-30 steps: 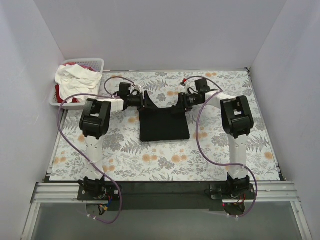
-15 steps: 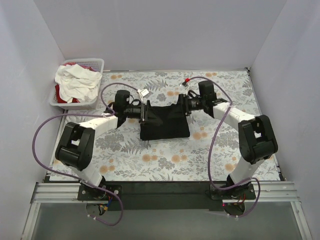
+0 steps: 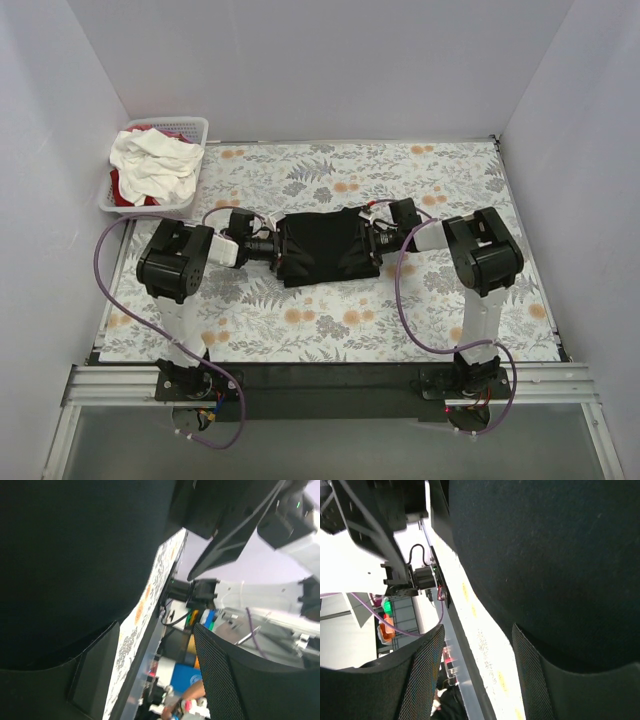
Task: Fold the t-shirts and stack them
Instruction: Fold the tshirt, then neatly place the folded tshirt to the corner
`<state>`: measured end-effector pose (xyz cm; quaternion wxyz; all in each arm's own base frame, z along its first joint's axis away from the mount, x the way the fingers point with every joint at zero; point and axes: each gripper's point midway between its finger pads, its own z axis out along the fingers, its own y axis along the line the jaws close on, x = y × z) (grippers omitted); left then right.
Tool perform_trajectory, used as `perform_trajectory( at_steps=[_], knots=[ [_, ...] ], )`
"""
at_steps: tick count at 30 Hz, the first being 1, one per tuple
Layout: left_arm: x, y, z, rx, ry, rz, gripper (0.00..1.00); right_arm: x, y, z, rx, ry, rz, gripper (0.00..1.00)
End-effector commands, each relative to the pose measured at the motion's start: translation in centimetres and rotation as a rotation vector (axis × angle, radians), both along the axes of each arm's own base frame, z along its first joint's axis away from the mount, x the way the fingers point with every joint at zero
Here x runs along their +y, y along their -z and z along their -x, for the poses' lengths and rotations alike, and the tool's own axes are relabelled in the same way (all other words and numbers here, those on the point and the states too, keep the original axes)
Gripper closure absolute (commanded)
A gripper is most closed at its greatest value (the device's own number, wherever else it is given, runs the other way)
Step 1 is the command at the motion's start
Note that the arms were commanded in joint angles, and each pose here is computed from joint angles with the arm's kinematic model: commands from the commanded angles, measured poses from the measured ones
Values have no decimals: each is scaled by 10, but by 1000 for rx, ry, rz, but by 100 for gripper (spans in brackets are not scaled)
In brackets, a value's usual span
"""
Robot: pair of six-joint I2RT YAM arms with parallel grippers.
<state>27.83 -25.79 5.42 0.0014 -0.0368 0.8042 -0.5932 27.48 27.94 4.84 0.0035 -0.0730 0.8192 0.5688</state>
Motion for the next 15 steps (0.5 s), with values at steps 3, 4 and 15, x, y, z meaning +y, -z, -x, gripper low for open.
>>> perform_trajectory(
  at_steps=[3, 4, 15],
  knots=[
    [27, -14, -17, -38, -127, -128, 39, 1, -49, -3, -168, 11, -27, 34],
    [26, -49, -24, -173, -142, -147, 36, 0, -63, -6, -225, 17, -33, 32],
    [-19, -49, -53, -558, -164, -874, 12, -103, -137, -68, -744, 251, 309, 2]
  ],
)
